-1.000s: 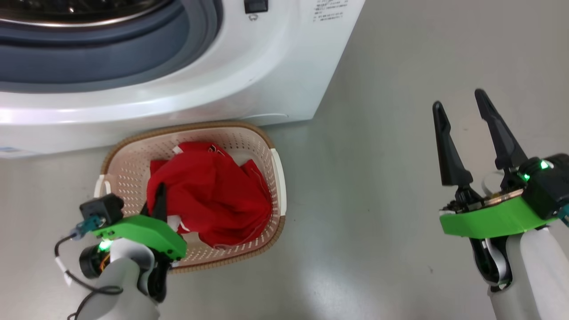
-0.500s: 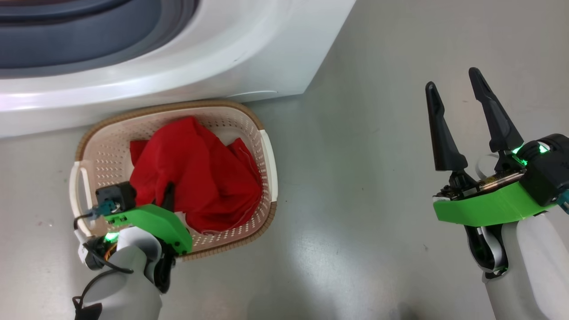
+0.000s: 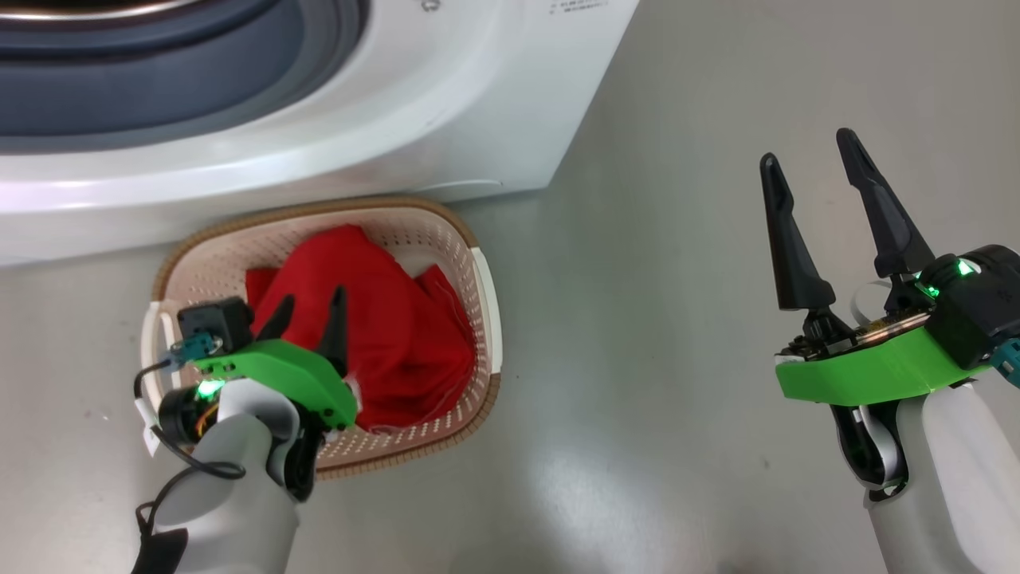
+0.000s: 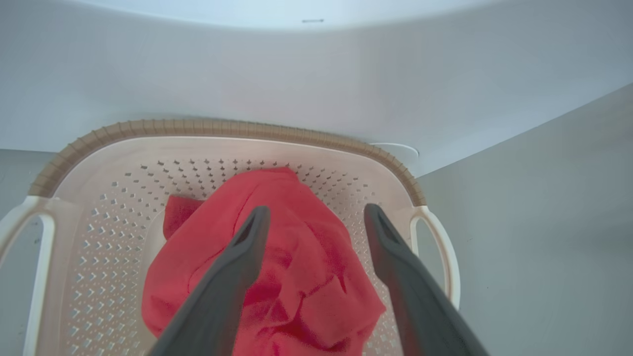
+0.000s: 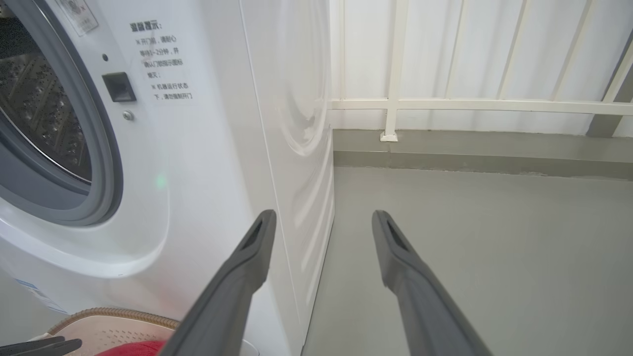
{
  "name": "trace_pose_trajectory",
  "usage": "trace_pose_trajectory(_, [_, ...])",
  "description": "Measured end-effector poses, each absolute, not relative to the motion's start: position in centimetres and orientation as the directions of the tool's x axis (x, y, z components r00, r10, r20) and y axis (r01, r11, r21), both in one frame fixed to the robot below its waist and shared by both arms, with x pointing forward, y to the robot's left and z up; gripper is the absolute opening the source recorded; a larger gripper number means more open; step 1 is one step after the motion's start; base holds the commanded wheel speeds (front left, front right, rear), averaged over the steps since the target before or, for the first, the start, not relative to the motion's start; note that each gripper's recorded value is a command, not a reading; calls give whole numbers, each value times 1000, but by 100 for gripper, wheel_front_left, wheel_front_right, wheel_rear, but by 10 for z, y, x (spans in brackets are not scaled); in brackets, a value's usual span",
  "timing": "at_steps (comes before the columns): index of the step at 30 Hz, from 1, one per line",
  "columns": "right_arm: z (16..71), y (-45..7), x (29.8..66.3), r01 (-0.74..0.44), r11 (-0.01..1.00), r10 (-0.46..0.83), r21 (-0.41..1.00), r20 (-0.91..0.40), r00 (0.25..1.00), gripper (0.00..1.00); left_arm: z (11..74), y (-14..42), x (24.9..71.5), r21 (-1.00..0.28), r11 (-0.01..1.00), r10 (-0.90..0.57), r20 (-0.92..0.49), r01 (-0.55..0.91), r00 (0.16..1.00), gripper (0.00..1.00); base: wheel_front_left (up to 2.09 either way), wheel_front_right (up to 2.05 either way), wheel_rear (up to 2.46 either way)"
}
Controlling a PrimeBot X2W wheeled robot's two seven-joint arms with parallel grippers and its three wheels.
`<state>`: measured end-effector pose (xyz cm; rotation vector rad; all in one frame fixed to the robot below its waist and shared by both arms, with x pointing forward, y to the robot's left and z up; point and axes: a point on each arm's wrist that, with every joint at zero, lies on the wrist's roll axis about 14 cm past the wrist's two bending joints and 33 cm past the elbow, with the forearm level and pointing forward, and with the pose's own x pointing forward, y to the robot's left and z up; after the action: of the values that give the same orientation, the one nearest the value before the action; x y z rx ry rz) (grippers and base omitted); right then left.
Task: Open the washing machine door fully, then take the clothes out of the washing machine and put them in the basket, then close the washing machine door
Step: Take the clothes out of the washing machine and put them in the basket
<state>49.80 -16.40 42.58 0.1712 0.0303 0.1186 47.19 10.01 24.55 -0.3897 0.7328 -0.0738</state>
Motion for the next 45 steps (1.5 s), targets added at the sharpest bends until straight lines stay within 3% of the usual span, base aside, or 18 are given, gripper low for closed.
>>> trace_pose_trajectory(10, [455, -160, 489, -136, 976, 132, 169, 33, 991, 100, 304, 100, 481, -394, 919, -218, -486, 11, 846, 100, 0, 0, 0])
trace_pose_trajectory(22, [485, -164, 464, -130, 979, 120, 160, 72, 990, 100, 378, 129, 476, -393, 919, -133, -293, 7, 947, 100, 0, 0, 0])
trace_pose_trajectory(45, [530, -181, 412, -74, 981, 44, 179, 164, 985, 100, 492, 148, 427, -313, 942, -111, 43, 119, 993, 100, 0, 0, 0])
